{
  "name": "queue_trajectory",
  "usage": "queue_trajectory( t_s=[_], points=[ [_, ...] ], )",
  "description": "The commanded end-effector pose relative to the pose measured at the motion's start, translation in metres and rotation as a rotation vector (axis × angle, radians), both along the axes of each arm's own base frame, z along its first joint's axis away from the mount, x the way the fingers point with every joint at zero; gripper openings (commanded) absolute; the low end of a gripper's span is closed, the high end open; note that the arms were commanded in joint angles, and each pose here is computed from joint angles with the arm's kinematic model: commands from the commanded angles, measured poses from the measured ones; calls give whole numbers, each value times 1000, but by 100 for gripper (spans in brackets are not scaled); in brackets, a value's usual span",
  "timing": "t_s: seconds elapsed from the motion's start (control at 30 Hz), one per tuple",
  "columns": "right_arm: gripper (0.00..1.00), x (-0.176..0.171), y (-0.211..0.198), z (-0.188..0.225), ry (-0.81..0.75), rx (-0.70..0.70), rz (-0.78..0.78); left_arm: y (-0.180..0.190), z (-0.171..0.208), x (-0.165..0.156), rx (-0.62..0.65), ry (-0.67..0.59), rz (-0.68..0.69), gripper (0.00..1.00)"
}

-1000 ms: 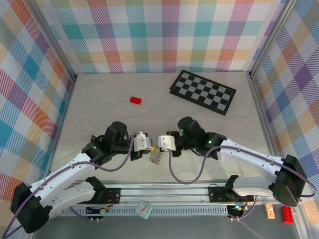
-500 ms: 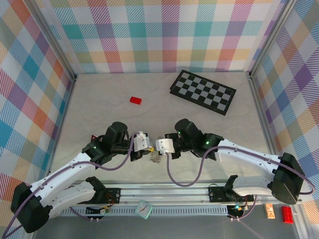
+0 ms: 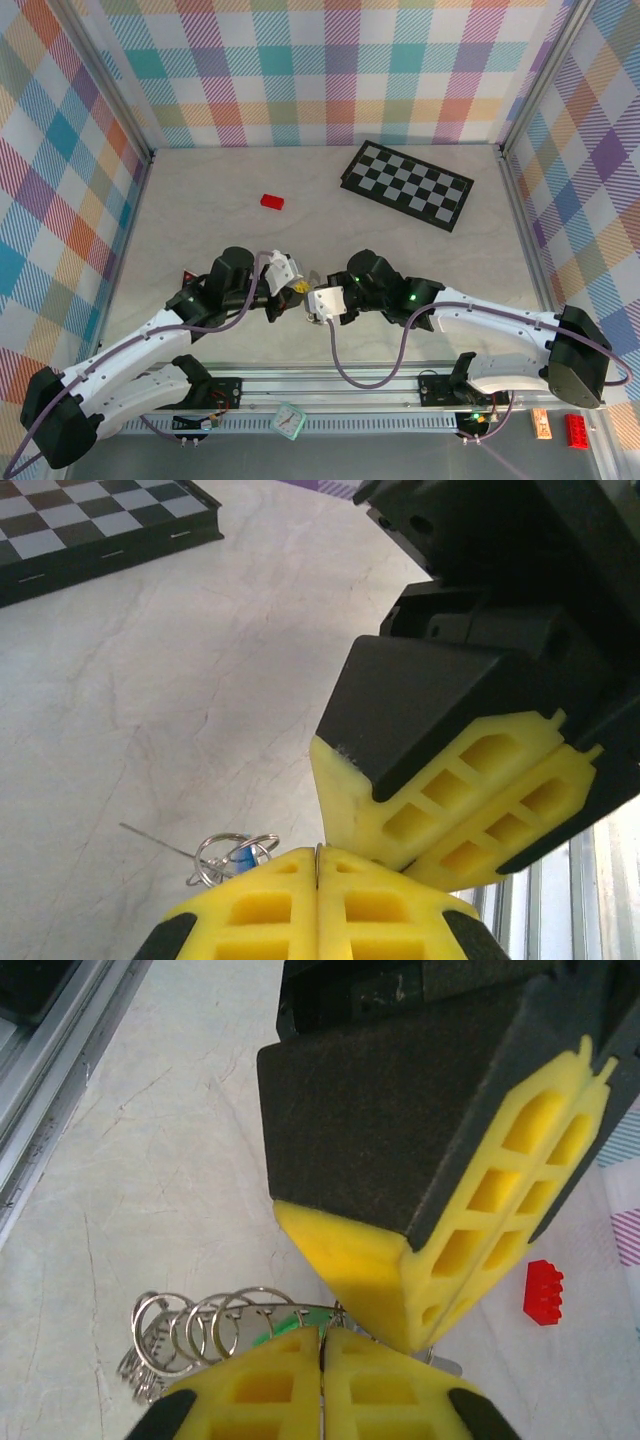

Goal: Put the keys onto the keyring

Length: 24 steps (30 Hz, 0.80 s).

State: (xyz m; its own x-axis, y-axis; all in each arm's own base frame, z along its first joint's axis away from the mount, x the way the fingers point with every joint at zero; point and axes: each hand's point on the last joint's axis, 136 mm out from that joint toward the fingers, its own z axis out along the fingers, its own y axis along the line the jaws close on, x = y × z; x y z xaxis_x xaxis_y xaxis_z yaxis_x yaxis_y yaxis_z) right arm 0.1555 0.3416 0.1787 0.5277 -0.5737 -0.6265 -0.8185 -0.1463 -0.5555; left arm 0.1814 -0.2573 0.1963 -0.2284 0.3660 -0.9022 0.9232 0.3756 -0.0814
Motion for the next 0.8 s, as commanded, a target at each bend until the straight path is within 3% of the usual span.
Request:
queue_trajectory(
  t_s=[0.0, 0.23, 0.4, 0.77],
  points=[
    [21, -26, -4, -14, 125, -31, 57, -4, 35, 10, -127, -86, 45, 0],
    [30, -25, -30, 28, 365, 185, -21, -10, 42, -1, -154, -183, -57, 0],
    [27, -18, -38, 45, 507, 345, -60, -15, 47, -15, -188, -263, -161, 0],
    [24, -7, -26, 49, 589, 456, -82, -19, 51, -30, -239, -316, -255, 0]
  ],
)
